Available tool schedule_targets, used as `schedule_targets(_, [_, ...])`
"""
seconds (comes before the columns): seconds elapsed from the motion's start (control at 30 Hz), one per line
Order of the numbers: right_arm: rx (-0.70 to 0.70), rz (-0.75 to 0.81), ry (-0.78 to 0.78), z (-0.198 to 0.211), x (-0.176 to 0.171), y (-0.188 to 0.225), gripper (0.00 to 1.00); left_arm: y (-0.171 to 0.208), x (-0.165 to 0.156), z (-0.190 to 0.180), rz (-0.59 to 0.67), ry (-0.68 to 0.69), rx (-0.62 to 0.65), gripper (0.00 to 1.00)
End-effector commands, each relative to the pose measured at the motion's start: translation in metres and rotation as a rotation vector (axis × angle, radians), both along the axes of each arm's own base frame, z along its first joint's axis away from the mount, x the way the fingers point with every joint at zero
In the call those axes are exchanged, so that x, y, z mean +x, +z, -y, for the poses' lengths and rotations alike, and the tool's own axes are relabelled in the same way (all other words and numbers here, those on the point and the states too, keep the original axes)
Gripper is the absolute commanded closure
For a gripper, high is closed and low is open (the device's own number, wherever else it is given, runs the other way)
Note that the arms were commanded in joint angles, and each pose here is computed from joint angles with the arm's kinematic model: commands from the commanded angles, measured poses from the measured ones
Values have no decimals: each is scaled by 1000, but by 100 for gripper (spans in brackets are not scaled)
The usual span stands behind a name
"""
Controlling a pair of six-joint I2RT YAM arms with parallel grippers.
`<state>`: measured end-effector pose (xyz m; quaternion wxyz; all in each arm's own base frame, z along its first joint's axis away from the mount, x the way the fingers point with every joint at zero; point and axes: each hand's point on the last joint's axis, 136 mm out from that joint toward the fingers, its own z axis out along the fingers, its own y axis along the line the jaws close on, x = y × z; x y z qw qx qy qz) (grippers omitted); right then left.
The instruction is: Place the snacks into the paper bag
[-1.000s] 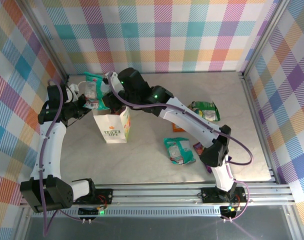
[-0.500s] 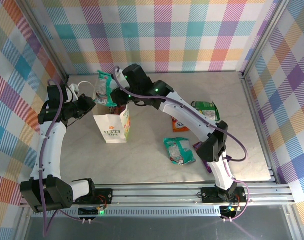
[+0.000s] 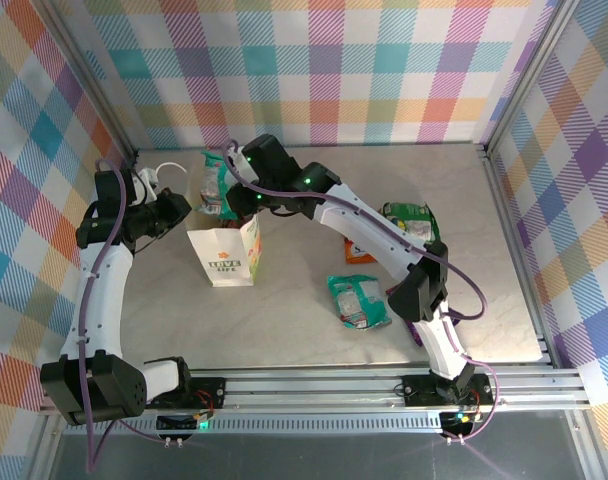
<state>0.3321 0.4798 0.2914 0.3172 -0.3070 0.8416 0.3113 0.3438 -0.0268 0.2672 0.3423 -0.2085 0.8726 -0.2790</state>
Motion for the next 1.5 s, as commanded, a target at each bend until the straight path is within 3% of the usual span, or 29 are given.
schedule_targets(0.0, [-20, 54, -1, 0, 4, 8, 98, -1, -3, 4, -4, -9, -12, 89])
schedule_targets(0.27, [-47, 45, -8, 2, 5, 2, 97, -1, -2, 3, -6, -5, -13, 89])
schedule_targets(0.7, [-87, 13, -8, 9, 0, -6, 83, -2, -1, 3, -8, -4, -13, 89])
schedule_targets(1.47, [58, 69, 66, 29, -34, 56, 79, -5, -6, 3, -18, -8, -3, 88])
